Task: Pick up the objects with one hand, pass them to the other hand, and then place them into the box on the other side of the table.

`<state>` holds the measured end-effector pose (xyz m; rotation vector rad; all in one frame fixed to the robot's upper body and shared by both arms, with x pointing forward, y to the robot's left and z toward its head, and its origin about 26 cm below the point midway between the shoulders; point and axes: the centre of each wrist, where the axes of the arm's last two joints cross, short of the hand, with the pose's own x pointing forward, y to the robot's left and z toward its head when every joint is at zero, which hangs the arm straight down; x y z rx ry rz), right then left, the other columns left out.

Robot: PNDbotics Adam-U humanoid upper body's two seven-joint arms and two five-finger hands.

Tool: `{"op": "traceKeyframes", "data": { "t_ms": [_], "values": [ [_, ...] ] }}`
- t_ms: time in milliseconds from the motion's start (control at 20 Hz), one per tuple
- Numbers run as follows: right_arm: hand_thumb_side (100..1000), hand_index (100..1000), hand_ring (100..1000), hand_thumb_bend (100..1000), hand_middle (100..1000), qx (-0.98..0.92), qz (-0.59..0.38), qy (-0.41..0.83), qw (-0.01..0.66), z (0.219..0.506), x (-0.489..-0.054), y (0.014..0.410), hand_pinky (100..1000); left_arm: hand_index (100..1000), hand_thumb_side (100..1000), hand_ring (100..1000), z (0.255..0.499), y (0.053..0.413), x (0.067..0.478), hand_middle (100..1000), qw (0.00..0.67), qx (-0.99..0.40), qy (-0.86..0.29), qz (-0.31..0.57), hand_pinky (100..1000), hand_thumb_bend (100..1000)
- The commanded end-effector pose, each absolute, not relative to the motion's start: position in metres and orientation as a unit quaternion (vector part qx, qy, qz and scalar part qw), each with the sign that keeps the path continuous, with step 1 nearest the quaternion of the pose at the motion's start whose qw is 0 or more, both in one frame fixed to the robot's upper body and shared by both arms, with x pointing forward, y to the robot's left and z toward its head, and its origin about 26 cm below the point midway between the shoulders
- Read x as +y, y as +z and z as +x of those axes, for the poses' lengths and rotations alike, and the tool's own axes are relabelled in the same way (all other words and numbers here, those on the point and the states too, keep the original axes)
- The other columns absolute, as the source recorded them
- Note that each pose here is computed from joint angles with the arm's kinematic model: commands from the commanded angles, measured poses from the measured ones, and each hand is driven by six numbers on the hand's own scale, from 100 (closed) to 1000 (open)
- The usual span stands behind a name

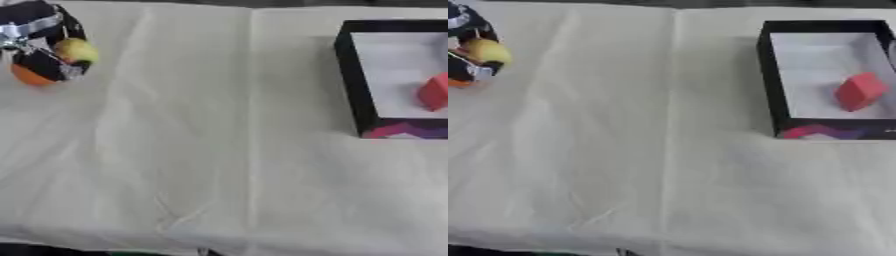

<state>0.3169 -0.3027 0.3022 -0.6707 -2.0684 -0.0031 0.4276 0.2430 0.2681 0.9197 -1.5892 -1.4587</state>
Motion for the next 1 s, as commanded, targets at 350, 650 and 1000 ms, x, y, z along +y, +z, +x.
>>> {"op": "traceKeyframes", "data": {
  "t_ms": [350, 650, 1000],
  "values": [
    [312, 934, 798, 178, 769, -0.857, -0.183, 0.15, 0.457, 0.304, -0.241, 0.321, 879, 490, 100, 368, 0.414, 0.252, 0.192, 366, 0.327, -0.735, -0.47, 0.363, 529, 100],
    [344, 950, 815, 239, 796, -0.827, -0.121, 0.282, 0.47, 0.301, -0.195, 0.324, 881, 492, 100, 366, 0.412, 0.237, 0.17, 362, 0.286, -0.779, -0.426, 0.36, 525, 100],
    [342, 967, 837, 333, 821, -0.777, -0.086, 0.412, 0.468, 0.295, -0.154, 0.327, 885, 498, 100, 379, 0.407, 0.226, 0.154, 371, 0.213, -0.824, -0.383, 0.36, 535, 100]
  ]
}}
